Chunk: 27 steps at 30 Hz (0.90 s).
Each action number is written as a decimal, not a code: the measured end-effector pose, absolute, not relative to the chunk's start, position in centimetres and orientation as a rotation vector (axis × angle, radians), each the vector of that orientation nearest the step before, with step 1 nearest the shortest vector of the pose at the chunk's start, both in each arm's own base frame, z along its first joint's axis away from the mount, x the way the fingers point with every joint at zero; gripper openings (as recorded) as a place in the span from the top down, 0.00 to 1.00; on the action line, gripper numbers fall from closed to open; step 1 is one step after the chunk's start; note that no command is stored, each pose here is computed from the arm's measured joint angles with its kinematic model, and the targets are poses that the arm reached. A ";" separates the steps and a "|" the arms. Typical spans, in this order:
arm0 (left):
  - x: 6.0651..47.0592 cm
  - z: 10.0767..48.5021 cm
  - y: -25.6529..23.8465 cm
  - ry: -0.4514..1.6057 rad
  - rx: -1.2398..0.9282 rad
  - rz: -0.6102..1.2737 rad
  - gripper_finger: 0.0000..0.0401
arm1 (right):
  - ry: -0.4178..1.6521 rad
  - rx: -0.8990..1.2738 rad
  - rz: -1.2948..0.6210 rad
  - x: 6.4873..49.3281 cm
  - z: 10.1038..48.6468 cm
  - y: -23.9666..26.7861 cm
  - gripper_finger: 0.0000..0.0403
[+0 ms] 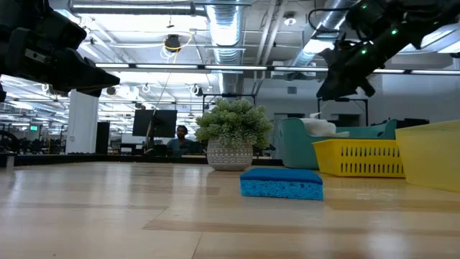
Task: Pick & Place Kitchen Items
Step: Put the white towel into the green bin
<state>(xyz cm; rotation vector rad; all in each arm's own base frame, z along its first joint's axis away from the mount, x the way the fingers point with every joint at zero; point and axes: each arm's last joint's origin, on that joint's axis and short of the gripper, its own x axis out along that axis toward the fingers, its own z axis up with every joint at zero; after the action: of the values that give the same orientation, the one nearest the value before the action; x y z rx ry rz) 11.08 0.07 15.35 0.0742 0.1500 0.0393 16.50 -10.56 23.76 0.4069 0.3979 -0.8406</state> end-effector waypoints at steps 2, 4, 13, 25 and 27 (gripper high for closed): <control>11.1 15.4 0.1 0.150 0.074 0.039 1.00 | 0.428 0.426 -0.804 16.9 23.6 -10.8 0.89; 11.1 15.4 0.1 0.150 0.074 0.039 1.00 | 0.451 0.430 -0.781 17.3 23.4 -10.9 0.96; 11.1 15.4 0.1 0.150 0.074 0.039 1.00 | 0.567 0.507 -0.711 18.5 22.0 -11.5 0.99; 11.1 15.4 0.1 0.150 0.074 0.039 1.00 | 0.676 0.568 -0.689 19.8 20.1 -13.1 1.00; 11.1 15.4 0.1 0.150 0.074 0.039 1.00 | 0.701 0.580 -0.707 19.9 19.5 -13.6 1.00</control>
<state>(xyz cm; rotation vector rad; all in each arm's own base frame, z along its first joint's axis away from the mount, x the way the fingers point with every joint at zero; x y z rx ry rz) 11.08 0.07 15.35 0.0742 0.1503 0.0386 19.86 -13.56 19.51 0.5796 0.7006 -0.7068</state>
